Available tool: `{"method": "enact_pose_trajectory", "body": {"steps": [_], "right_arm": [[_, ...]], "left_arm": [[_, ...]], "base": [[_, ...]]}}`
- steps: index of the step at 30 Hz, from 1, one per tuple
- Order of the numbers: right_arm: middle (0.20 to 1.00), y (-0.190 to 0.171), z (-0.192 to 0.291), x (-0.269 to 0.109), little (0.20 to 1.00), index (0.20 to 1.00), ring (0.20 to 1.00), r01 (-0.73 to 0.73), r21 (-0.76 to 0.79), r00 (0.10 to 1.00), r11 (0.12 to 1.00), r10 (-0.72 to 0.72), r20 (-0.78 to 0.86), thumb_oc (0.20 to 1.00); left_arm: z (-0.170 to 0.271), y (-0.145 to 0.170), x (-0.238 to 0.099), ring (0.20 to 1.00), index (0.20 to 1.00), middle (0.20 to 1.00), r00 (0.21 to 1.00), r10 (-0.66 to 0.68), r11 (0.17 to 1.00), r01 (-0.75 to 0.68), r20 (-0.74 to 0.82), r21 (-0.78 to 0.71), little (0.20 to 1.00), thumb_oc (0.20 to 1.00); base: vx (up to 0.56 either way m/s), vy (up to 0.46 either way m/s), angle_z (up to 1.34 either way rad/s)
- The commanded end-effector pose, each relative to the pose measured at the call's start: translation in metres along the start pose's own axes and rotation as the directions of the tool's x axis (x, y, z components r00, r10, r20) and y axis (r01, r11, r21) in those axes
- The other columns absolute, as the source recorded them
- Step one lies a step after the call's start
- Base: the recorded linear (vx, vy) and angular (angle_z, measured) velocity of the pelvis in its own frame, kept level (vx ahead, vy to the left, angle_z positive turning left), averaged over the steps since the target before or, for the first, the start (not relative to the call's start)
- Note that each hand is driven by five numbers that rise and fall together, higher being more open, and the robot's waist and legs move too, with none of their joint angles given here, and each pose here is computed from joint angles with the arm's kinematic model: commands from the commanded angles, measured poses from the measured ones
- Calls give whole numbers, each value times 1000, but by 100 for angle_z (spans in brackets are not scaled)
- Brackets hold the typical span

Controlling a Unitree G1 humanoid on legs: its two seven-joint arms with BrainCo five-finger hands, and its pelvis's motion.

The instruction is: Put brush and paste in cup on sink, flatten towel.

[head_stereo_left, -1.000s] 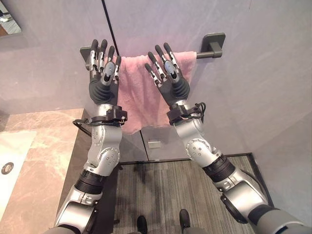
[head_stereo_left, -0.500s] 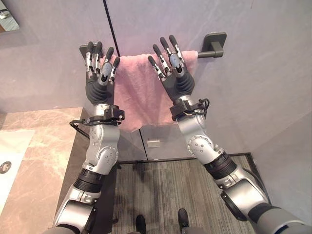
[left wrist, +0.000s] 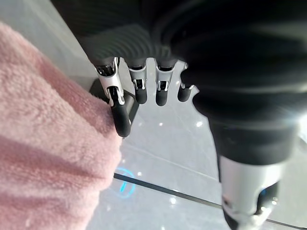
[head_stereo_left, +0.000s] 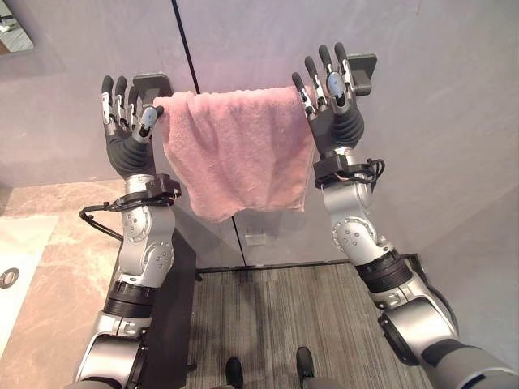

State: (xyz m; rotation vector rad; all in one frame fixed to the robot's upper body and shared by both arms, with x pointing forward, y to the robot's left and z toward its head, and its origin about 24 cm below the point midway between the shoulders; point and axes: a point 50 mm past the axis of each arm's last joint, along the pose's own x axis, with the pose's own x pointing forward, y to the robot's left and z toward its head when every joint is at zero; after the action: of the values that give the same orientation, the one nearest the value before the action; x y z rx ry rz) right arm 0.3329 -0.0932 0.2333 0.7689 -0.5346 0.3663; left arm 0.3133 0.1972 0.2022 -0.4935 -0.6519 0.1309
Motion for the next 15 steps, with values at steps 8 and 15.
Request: {"method": "enact_pose_trajectory", "body": {"steps": [8,15], "right_arm": [[1000,-13,26,6,1000,1000,1000,54,-111,991,992,-40,129,1000],[1000,-16,55,5,1000,1000,1000,72,-477,975,876,38,217,1000]], "left_arm": [[31,10,13,1000,1000,1000,989,-48,988,27,137,151,1000,1000],[54,2,4,1000,1000,1000,954,-136,947,46,268,317,1000,1000]], "base": [[0,0,0],[0,0,0]]}}
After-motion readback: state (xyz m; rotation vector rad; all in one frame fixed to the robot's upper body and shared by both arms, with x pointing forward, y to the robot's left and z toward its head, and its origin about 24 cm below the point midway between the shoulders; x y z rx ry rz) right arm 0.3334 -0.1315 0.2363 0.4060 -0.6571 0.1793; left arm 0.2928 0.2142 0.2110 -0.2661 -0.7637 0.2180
